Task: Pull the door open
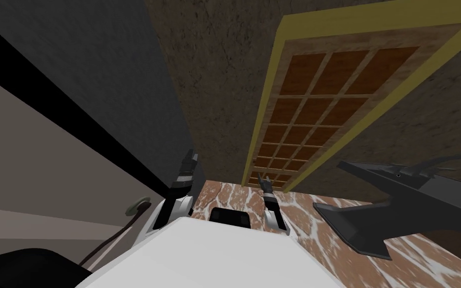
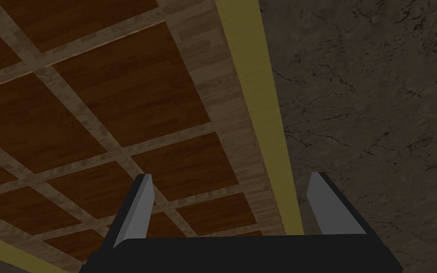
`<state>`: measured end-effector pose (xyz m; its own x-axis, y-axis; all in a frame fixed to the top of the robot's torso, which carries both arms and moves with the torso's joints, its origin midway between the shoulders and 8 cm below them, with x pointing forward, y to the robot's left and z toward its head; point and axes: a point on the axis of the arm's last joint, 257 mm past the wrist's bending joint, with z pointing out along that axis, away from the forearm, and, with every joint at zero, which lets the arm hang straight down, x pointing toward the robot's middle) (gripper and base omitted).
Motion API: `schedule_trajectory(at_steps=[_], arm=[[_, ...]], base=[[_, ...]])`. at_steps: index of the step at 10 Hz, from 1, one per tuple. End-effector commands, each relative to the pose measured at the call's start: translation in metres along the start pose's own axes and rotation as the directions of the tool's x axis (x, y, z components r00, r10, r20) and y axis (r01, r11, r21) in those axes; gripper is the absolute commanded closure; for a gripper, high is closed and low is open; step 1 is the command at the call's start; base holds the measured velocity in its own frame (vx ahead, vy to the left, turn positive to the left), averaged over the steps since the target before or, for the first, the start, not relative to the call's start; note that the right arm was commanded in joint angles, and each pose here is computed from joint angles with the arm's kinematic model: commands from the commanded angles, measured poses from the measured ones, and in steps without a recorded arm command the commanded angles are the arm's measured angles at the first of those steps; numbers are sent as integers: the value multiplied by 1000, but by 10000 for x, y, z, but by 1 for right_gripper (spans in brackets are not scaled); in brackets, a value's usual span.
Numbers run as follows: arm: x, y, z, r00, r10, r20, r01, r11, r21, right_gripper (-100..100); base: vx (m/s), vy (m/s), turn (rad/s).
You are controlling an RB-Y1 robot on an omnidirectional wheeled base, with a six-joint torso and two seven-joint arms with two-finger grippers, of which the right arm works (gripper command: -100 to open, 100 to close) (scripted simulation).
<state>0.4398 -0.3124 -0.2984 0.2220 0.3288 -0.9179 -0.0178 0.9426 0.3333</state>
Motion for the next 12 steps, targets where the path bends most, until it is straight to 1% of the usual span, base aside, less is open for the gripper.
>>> schedule_trajectory(at_steps=[1, 2, 4, 6, 12], arm=[[99, -66, -15, 999, -43, -20, 43, 999, 9, -100], [115, -76, -25, 999, -43, -24, 44, 999, 11, -100], [249, -173, -70, 994, -96, -56, 98, 995, 23, -100], [365, -260, -115, 986, -144, -86, 147, 989, 31, -100], [635, -478, -249, 952, -260, -163, 269, 962, 41, -100]], base=[[71, -20, 61], [55, -18, 23], [65, -15, 59], [91, -30, 62], [75, -30, 52]])
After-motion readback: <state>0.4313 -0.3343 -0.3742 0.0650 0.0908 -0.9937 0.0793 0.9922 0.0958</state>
